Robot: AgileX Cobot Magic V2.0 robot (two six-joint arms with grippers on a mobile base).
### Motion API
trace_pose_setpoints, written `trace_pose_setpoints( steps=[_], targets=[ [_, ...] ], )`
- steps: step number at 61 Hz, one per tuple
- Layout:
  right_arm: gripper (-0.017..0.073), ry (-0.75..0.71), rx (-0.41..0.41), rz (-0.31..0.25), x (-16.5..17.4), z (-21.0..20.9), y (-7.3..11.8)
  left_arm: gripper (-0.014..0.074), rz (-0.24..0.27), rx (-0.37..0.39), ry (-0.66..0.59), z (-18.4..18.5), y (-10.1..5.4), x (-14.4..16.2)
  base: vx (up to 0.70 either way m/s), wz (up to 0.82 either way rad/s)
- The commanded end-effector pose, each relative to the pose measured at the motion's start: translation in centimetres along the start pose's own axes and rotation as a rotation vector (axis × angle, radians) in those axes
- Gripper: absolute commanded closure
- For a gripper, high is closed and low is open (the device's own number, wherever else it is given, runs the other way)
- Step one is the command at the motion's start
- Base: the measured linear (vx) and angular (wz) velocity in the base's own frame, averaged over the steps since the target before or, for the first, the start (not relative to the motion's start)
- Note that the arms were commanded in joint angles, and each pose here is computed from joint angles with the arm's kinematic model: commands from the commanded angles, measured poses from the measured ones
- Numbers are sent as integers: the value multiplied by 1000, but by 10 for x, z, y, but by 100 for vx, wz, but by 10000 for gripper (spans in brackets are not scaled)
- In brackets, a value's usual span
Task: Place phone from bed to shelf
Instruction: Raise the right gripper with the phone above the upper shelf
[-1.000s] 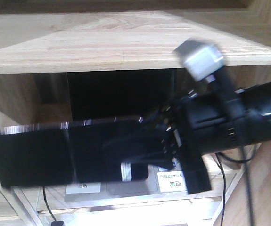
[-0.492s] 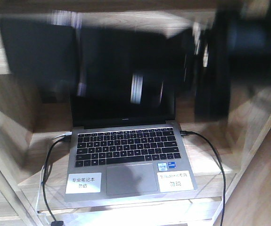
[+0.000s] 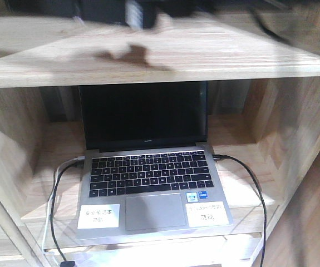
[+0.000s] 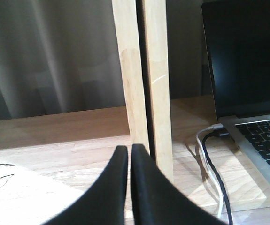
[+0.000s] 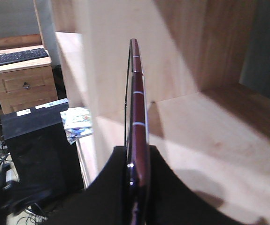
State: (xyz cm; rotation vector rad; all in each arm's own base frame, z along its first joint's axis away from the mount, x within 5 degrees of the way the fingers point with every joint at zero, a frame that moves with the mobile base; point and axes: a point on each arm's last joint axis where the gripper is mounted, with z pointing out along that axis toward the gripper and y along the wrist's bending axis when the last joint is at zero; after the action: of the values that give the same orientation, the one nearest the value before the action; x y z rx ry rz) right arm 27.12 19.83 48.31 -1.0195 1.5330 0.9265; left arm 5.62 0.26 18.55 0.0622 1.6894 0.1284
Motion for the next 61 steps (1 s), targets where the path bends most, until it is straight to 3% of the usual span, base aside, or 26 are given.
trace_pose_setpoints(
  steps=[1,14,35,61],
  targets=[
    [561,-101,6,1,-23,1,-5,592,-14,-7,-105,-3,2,-14,0,0],
    [561,-112,-19,79,-17,38,-39,592,-14,-7,-105,-3,2,-14,0,0],
    [561,-104,-41,172,10,77,-73,592,-14,-7,-105,-3,2,-14,0,0],
    [536,-83,19,180,25,90,-89,592,-14,-7,-105,-3,2,-14,0,0]
  ],
)
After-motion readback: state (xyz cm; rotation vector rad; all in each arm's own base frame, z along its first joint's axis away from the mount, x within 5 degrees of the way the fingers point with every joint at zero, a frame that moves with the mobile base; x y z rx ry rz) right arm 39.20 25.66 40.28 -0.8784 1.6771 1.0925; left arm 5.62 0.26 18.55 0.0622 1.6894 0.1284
